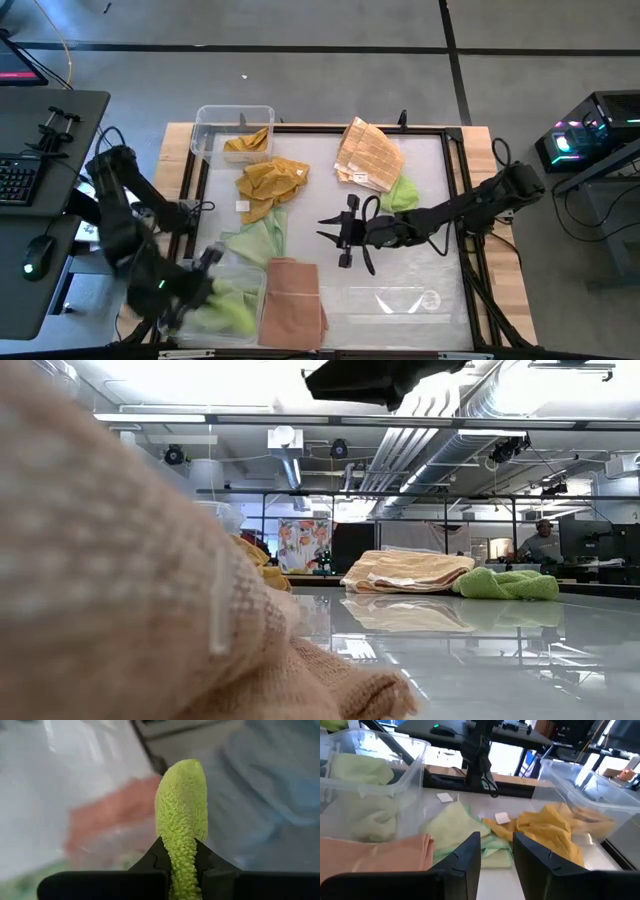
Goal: Sort towels by color in basket
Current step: Put the left light green towel into the bottom transparent bin, then put the yellow towel into the top transparent bin
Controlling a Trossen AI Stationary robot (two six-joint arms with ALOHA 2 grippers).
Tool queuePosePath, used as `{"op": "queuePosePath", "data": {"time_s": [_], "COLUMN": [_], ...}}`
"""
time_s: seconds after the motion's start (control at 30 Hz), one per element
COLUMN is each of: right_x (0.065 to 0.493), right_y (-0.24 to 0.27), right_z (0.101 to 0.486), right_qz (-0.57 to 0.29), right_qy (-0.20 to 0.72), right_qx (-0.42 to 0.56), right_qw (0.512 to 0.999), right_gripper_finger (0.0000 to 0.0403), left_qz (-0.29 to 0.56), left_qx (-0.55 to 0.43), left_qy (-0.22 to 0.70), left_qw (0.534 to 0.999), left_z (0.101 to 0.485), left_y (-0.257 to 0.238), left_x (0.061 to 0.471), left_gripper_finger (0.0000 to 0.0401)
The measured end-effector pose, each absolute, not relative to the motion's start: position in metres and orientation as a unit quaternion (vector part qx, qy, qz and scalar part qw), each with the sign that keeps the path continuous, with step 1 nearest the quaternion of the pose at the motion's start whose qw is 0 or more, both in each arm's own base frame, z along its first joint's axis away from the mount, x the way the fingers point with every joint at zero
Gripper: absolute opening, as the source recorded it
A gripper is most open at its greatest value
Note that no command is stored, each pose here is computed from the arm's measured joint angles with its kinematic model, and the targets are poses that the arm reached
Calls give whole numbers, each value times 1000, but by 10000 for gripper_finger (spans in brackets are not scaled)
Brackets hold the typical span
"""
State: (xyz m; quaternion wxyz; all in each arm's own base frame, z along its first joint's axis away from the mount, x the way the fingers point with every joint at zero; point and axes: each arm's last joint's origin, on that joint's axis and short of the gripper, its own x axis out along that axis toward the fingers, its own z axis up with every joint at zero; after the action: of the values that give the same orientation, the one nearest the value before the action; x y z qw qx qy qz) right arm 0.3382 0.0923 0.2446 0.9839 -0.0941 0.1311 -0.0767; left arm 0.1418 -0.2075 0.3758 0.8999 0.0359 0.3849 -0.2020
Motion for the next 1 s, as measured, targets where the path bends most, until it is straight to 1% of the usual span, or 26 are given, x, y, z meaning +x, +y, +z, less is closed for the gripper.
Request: {"op": "queuePosePath", "data": {"time_s": [0.07,0.2,0.33,0.4,0.6,0.77,0.9,1.0], "right_x": [341,342,342,342,342,342,342,342], "right_y": [92,93,93,93,93,93,93,93], "right_z": [243,244,245,245,245,244,244,245], "right_qz": [-72,-71,-71,-70,-70,-69,-68,-68], "right_qy": [124,117,113,113,113,115,115,115], "right_qx": [-100,-110,-112,-118,-123,-121,-121,-121], "right_qw": [985,984,985,984,983,984,984,984], "right_gripper_finger": [108,108,108,108,108,108,108,108], "left_qz": [-202,-102,-19,4,11,2,-9,1], "left_qx": [26,0,-4,-8,-21,-34,-29,8], "left_qy": [405,432,472,480,491,491,489,472], "left_qw": [891,896,882,877,871,871,872,882], "left_z": [369,353,340,337,339,345,350,350], "left_y": [-219,-226,-219,-215,-208,-204,-200,-197], "left_x": [134,129,134,137,141,136,131,131], "left_gripper_finger": [8,22,57,80,146,191,208,208]}}
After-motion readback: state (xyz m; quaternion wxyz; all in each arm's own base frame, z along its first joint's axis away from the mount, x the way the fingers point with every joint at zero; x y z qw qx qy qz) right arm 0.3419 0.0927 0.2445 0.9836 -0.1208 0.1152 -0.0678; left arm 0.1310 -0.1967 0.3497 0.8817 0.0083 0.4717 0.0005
